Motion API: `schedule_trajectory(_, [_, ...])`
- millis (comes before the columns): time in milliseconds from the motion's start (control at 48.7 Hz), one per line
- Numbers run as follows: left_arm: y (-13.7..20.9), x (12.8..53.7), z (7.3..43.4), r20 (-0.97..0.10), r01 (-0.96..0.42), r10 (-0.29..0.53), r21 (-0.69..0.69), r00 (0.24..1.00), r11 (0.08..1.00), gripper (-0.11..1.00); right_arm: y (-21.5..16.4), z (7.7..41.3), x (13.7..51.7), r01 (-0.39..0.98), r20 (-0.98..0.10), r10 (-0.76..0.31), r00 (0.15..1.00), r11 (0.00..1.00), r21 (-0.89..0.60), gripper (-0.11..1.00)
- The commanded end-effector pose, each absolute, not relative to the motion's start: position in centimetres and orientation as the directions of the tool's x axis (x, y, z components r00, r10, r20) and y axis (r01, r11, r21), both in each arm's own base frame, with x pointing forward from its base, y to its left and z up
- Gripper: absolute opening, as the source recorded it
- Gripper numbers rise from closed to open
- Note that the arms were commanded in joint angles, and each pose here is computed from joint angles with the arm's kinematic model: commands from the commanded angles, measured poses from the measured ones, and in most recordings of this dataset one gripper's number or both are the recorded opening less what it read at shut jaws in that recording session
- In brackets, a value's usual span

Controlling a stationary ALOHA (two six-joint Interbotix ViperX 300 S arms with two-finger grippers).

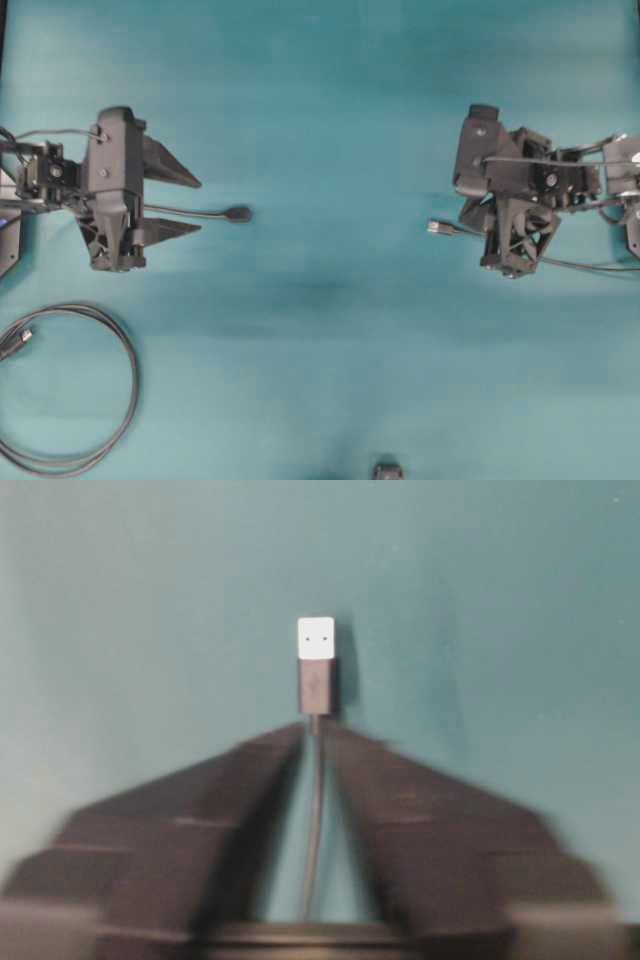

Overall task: Insert the USB using both arms.
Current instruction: 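Close left gripper on female USB end, right gripper on male plug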

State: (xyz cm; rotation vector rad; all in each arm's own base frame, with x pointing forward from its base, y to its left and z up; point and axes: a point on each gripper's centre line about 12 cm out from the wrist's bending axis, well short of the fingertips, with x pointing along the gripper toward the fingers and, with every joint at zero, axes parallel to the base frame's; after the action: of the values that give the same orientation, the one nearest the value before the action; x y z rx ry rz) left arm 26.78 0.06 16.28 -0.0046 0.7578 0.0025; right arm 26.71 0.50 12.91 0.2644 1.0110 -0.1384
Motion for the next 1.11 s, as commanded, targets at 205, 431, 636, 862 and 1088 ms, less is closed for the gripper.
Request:
schedule_trajectory(205, [0.2,27.3,16.4,-0.673,-0.014,0.003,-0.011,0.74,1.0,0.76,0.8,12.7,28.2,0.228,-0.861,0.011,0.509,0.962,0.147,0.65])
schedule_trajectory(431, [0.2,27.5,16.0,-0.683,-0.016,0.003,-0.012,0.731,1.0,0.76,1.1,11.4,28.2,0.225,-0.882,0.016,0.471,0.965,0.138,0.58])
schedule_trajectory(636, [0.2,27.6,15.9,-0.685,-0.016,0.004,-0.011,0.728,1.0,0.76,1.2,11.2,28.1,0.223,-0.886,0.016,0.463,0.965,0.134,0.58])
schedule_trajectory(862, [0.2,27.5,15.8,-0.688,-0.016,0.003,-0.012,0.725,1.0,0.76,1.2,10.7,28.2,0.225,-0.893,0.016,0.451,0.966,0.131,0.57])
schedule_trajectory(1088, [0.2,27.5,15.8,-0.693,-0.017,0.003,-0.013,0.721,1.0,0.76,1.1,10.4,29.2,0.199,-0.896,0.004,0.445,0.975,0.104,0.57])
